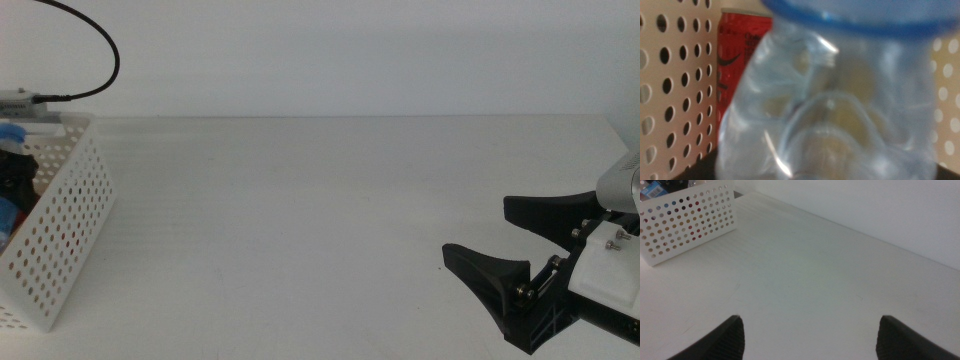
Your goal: Use arms to grab the bottles and put them into the dustbin to the left of the table.
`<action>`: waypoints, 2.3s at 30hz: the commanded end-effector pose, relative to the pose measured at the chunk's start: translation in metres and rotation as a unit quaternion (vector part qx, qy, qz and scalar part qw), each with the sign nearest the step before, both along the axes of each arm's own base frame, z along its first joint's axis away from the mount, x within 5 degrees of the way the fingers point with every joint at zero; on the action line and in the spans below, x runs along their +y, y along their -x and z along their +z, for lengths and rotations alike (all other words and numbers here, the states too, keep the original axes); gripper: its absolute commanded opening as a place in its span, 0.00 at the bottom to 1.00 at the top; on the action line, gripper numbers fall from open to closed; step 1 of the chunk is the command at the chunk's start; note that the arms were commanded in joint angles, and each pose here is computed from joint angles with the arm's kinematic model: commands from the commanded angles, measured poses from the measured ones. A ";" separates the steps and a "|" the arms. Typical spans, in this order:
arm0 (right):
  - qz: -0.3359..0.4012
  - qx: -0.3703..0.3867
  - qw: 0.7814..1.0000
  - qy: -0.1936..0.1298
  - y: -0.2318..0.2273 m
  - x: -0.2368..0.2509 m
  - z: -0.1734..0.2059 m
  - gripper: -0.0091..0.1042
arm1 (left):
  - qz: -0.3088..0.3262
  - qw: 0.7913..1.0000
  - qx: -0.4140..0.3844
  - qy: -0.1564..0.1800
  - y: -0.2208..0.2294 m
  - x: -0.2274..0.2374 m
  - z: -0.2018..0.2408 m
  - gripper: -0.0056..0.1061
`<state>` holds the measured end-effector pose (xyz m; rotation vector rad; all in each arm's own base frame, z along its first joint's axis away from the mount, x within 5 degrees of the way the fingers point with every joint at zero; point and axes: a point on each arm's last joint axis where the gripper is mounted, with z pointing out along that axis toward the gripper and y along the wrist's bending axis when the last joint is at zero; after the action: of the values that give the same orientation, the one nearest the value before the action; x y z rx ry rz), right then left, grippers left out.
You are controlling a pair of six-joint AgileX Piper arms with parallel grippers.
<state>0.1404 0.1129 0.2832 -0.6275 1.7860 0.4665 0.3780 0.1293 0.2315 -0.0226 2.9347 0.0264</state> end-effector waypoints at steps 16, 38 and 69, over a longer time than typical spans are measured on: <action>-0.004 -0.047 0.999 -0.025 -0.003 0.000 0.016 0.70 | -0.007 0.995 -0.098 -0.021 0.023 -0.060 0.118 0.86; -0.004 -0.047 0.999 -0.025 -0.003 0.000 0.016 0.70 | -0.091 0.912 -0.392 0.082 0.126 -0.148 0.258 0.86; -0.004 -0.047 0.999 -0.025 -0.003 0.000 0.016 0.70 | -0.091 0.739 -0.660 0.096 0.201 -0.172 0.235 0.86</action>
<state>0.1404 0.1129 0.2832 -0.6307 1.7846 0.4640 0.1835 -0.0428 0.4505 0.1923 1.5768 -0.1874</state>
